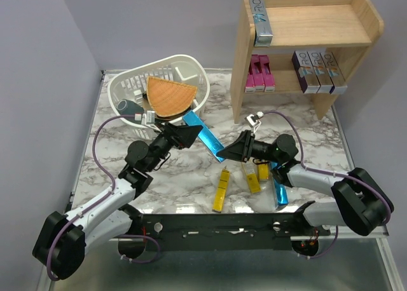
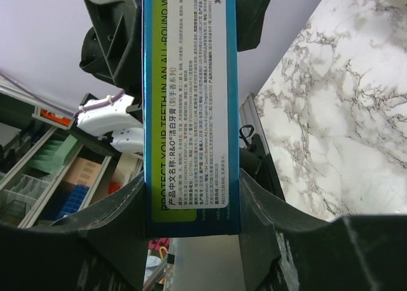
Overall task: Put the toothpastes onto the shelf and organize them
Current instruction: Pick up the toothpaste from the center of the board.
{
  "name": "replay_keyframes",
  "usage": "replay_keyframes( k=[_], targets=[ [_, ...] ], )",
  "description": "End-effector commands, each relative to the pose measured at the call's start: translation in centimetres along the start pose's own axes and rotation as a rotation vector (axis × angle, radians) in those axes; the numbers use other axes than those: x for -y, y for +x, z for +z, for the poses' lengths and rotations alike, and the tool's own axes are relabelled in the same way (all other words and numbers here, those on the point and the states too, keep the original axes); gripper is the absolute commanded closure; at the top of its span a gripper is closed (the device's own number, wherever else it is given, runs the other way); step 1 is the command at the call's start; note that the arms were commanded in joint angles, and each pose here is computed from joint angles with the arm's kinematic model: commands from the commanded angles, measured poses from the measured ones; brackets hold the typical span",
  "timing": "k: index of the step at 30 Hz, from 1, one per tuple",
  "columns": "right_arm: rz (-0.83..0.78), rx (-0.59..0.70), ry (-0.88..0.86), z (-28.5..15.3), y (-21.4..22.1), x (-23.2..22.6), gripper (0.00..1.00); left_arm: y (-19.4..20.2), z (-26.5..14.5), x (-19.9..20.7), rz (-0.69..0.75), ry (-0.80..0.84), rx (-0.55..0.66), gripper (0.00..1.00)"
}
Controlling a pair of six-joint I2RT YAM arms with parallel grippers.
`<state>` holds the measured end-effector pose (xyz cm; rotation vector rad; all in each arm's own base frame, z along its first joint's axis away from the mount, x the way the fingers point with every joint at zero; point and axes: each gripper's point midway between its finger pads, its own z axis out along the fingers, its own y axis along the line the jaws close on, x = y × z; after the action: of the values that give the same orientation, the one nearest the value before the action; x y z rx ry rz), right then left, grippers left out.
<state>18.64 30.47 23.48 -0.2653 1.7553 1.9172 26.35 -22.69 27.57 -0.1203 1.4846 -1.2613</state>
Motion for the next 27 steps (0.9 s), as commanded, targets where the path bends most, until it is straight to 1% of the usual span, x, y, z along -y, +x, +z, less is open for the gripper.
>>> replay_keyframes(
  k=[1,2,3,6,7,8,9,11,12,14,15,16,17,18,19,20,21,22,23,24,25,26,27],
  targets=[
    [-0.054,-0.006,-0.052,-0.1,0.0,-0.8,0.64,-1.5,1.1,1.7,-0.047,0.024,0.061,0.05],
    [-0.057,-0.006,-0.052,-0.1,0.0,-0.8,0.64,-1.4,1.2,1.5,-0.056,0.018,0.058,0.06],
    [-0.056,-0.008,-0.051,0.0,0.0,-0.6,0.63,-1.5,1.3,1.6,-0.059,0.016,0.06,0.11],
    [-0.046,-0.014,-0.048,0.1,0.1,-0.3,0.63,-1.4,1.4,1.6,-0.068,0.011,0.062,0.18],
    [-0.045,-0.018,-0.052,0.1,0.2,-0.3,0.63,-1.2,1.4,1.4,-0.071,0.004,0.058,0.23],
    [-0.037,-0.02,-0.05,0.1,0.2,-0.2,0.63,-1.2,1.4,1.3,-0.072,-0.001,0.059,0.26],
    [-0.036,-0.021,-0.053,0.2,0.2,-0.1,0.63,-1.2,1.4,1.4,-0.077,-0.001,0.06,0.32],
    [-0.039,-0.025,-0.06,0.2,0.3,0.0,0.61,-1.1,1.4,1.2,-0.08,-0.012,0.056,0.39],
    [-0.04,-0.025,-0.063,0.2,0.3,0.0,0.57,-1.2,1.4,1.1,-0.083,-0.019,0.058,0.44],
    [-0.051,-0.025,-0.067,0.2,0.3,0.1,0.5,-1.1,1.3,0.7,-0.088,-0.044,0.05,0.48],
    [-0.063,-0.027,-0.07,0.2,0.4,0.0,0.4,-1.1,1.3,0.6,-0.091,-0.054,0.048,0.51],
    [-0.067,-0.029,-0.064,0.2,0.4,0.1,0.35,-0.8,1.2,0.1,-0.098,-0.082,0.035,0.53],
    [-0.098,-0.029,-0.059,0.2,0.4,0.2,0.31,-1.1,1.2,-0.2,-0.101,-0.106,0.048,0.55],
    [-0.123,-0.026,-0.061,0.1,0.2,-0.1,0.23,-1.3,1.1,-0.2,-0.106,-0.119,0.052,0.58],
    [-0.118,-0.031,-0.029,0.1,0.3,0.5,0.19,-1.0,0.9,-1.3,-0.114,-0.178,0.045,0.59],
    [-0.14,-0.027,-0.015,0.1,0.1,0.5,0.16,-1.2,0.8,-1.4,-0.116,-0.196,0.049,0.59],
    [-0.21,-0.022,0.0,0.0,-0.1,0.7,0.11,-1.6,0.7,-1.4,-0.12,-0.214,0.057,0.6],
    [-0.216,-0.013,0.055,-0.2,-0.3,1.1,0.1,-1.4,0.5,-2.3,-0.123,-0.265,0.051,0.6],
    [-0.256,-0.001,0.075,-0.2,-0.7,1.0,0.08,-1.7,0.3,-2.3,-0.135,-0.279,0.059,0.6],
    [-0.342,0.009,0.105,-0.5,-1.2,1.3,0.06,-2.1,0.2,-2.2,-0.138,-0.291,0.068,0.6],
    [-0.37,0.04,0.164,-1.0,-1.7,1.4,0.05,-1.7,-0.1,-2.8,-0.143,-0.326,0.054,0.6],
    [-0.413,0.057,0.195,-1.3,-2.1,1.5,0.05,-2.0,-0.2,-2.9,-0.152,-0.345,0.069,0.6],
    [-0.504,0.068,0.229,-1.6,-2.6,1.8,0.04,-2.4,-0.2,-2.7,-0.154,-0.352,0.074,0.61]
  ],
)
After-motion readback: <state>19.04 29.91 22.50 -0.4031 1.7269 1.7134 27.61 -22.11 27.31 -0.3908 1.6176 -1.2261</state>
